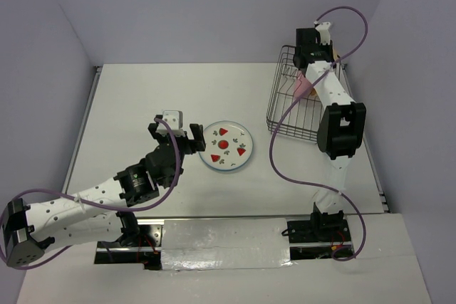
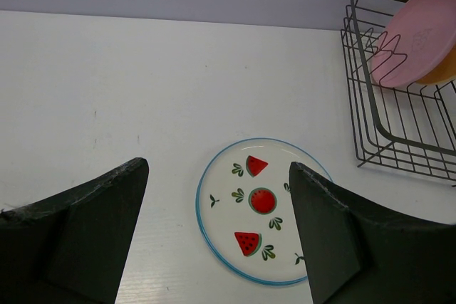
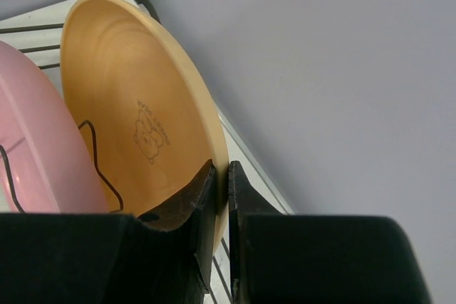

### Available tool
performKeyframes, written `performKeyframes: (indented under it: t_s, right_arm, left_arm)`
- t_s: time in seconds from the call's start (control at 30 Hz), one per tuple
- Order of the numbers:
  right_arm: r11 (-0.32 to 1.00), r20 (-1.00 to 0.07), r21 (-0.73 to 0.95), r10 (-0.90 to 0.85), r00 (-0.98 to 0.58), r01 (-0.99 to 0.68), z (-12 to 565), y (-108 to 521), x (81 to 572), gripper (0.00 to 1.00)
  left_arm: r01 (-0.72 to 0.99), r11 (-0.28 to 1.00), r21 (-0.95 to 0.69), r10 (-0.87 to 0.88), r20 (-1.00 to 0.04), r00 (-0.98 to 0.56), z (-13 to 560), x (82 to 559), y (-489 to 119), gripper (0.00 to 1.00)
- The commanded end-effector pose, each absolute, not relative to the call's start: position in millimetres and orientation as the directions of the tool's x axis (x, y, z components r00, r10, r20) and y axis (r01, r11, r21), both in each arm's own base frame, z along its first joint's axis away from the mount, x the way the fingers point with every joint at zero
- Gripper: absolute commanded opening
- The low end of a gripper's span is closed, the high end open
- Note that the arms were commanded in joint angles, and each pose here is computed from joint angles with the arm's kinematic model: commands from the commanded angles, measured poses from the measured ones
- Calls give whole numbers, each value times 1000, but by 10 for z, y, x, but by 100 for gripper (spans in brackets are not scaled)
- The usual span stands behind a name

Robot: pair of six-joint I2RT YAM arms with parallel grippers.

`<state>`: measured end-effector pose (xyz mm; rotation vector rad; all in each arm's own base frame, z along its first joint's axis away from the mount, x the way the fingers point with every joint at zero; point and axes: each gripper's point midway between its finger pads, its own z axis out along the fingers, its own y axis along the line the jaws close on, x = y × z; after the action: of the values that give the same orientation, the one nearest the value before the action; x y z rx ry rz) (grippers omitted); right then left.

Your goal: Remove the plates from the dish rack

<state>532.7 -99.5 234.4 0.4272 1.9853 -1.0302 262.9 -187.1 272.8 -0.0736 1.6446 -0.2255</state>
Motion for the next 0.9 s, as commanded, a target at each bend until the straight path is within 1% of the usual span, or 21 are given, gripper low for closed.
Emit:
performKeyframes:
  t_s: [0.0, 0.33, 0.43, 0.47, 0.53, 0.7, 0.77, 0.83, 0.87]
  right_arm:
    - [590, -953, -239, 9, -303, 771, 3126, -1008, 5323, 0]
    - [652, -965, -104, 115, -234, 751, 3277, -1001, 5310, 0]
    - [614, -970, -136, 75, -230, 778, 3333, -1041, 5285, 0]
    - [598, -965, -190, 35, -261, 779, 3352, -1069, 5261, 0]
    - [562, -970, -205, -7, -243, 801, 3438, -1090, 5249, 0]
    - [574, -969, -232, -62, -240, 785, 3574, -1069, 5205, 0]
    - [558, -968, -245, -99, -229, 793, 3633, -1022, 5154, 0]
    - [558, -964, -263, -120, -236, 787, 3621, -996, 5194, 0]
    - [541, -953, -300, -135, -271, 785, 3595, -1017, 5273, 0]
  left_arm:
    - [93, 972, -217, -212, -976, -59, 2873, 2649, -1917, 92]
    - [98, 972, -215, -210, -976, -60, 2871, 2650, -1928, 92]
    - [99, 971, -220, -214, -975, -60, 2876, 2651, -1935, 92]
    - [101, 971, -218, -213, -975, -61, 2872, 2651, -1937, 92]
    - [102, 971, -215, -210, -976, -62, 2865, 2655, -1948, 92]
    - [97, 974, -206, -201, -977, -65, 2840, 2668, -1959, 92]
    - [99, 975, -200, -194, -979, -68, 2823, 2675, -1978, 92]
    - [99, 975, -199, -193, -979, -70, 2827, 2681, -1989, 92]
    - [96, 977, -192, -185, -980, -75, 2804, 2687, -1997, 92]
